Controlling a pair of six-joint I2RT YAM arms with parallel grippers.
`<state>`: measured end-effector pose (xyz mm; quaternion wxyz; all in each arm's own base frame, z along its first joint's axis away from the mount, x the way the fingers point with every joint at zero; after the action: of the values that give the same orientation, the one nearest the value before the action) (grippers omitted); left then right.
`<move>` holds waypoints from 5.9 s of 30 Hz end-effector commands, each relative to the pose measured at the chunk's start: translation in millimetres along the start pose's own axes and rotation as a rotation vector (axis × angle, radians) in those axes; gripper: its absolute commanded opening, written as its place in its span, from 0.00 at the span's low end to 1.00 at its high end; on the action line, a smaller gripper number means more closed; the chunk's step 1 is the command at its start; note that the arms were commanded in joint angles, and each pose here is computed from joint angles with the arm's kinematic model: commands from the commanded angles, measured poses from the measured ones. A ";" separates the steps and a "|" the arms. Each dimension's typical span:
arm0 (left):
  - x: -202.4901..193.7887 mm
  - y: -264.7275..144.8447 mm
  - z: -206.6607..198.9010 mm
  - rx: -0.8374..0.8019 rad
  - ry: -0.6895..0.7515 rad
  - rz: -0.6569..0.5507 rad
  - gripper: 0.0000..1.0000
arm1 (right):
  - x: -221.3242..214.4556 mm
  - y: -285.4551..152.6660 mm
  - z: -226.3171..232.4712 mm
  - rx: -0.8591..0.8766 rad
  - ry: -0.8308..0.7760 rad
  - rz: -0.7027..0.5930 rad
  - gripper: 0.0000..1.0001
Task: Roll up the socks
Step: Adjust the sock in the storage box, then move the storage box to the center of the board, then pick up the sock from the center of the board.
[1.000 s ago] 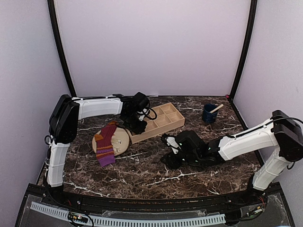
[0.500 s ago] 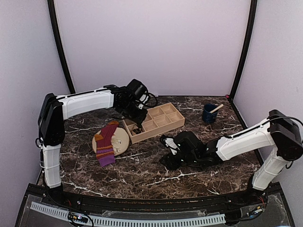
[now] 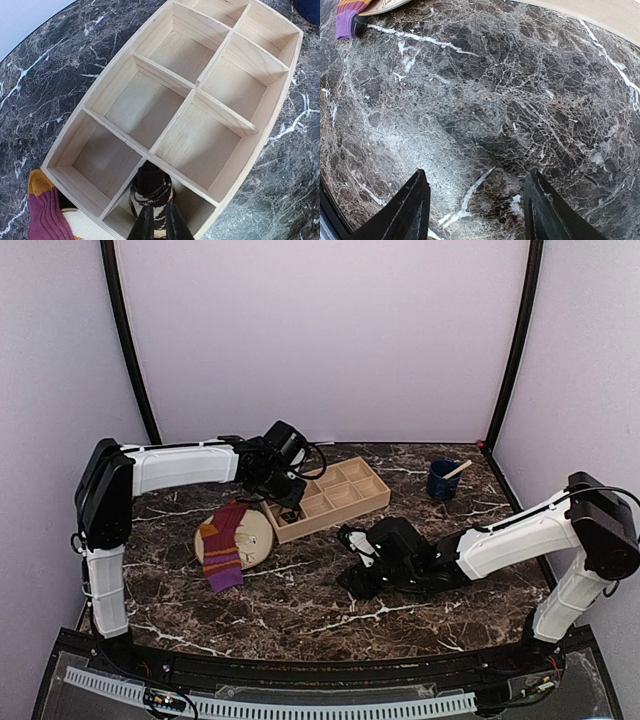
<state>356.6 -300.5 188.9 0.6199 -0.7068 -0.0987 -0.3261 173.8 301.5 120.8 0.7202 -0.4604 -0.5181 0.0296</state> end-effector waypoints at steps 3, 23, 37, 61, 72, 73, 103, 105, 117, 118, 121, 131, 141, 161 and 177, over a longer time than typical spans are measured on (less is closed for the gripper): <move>4.3 11.6 4.7 0.031 -0.008 -0.047 0.12 | 10.9 -2.7 3.2 0.011 0.007 -0.050 0.59; -18.9 49.4 14.6 0.097 -0.008 0.053 0.12 | 10.7 3.8 3.7 0.008 -0.006 -0.036 0.59; -43.4 74.8 23.4 0.109 -0.032 0.164 0.11 | 11.1 7.2 3.9 0.007 -0.010 -0.026 0.59; 32.7 -62.5 24.7 -0.092 -0.206 -0.270 0.52 | 46.6 24.6 -3.6 -0.060 -0.004 -0.062 0.59; 29.3 -189.9 23.2 -0.660 -0.564 -0.477 0.51 | 90.8 71.9 -45.9 -0.130 0.105 -0.085 0.59; 29.3 -198.6 25.2 -0.682 -0.607 -0.486 0.52 | 92.9 73.3 -49.9 -0.133 0.116 -0.092 0.59; 3.0 -255.2 79.1 -0.450 -0.946 -0.626 0.58 | 149.3 159.4 -115.8 -0.161 0.220 -0.118 0.59; 3.4 -254.0 78.9 -0.454 -0.944 -0.627 0.58 | 152.0 164.0 -119.7 -0.159 0.222 -0.123 0.59; 5.2 -254.2 78.4 -0.460 -0.917 -0.645 0.58 | 167.3 171.8 -119.6 -0.113 0.226 -0.162 0.60; 5.3 -253.3 78.5 -0.455 -0.918 -0.641 0.58 | 166.6 168.5 -117.6 -0.114 0.221 -0.166 0.59; 5.8 -250.1 75.9 -0.460 -0.893 -0.628 0.59 | 160.3 154.8 -111.3 -0.118 0.207 -0.168 0.59; -45.2 -147.9 82.2 -0.052 -0.430 -0.474 0.66 | 114.3 81.4 -72.9 -0.129 0.158 -0.180 0.60; -119.4 -66.7 87.2 0.177 -0.364 0.039 0.67 | 52.5 43.8 -36.3 -0.064 0.163 -0.142 0.61; -158.5 -63.9 50.6 0.266 -0.244 0.373 0.70 | 14.7 20.7 -15.6 0.013 0.166 -0.153 0.63; -176.4 -44.8 50.1 0.349 -0.208 0.431 0.66 | 10.2 16.0 -15.0 0.028 0.168 -0.165 0.63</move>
<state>217.7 -201.1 125.6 0.7597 -0.6395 -0.0667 -0.0967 199.9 303.3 106.9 0.7616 -0.4304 -0.4818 -0.0499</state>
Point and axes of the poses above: each gripper's point midway between its finger pads, its own y axis out along the fingers, its own z axis along the line the jaws close on, x = y × z, the point moved 9 cm from there along -y, back along the fingers, and after that the axes turned 9 degrees about -y, right-handed, at the moved point
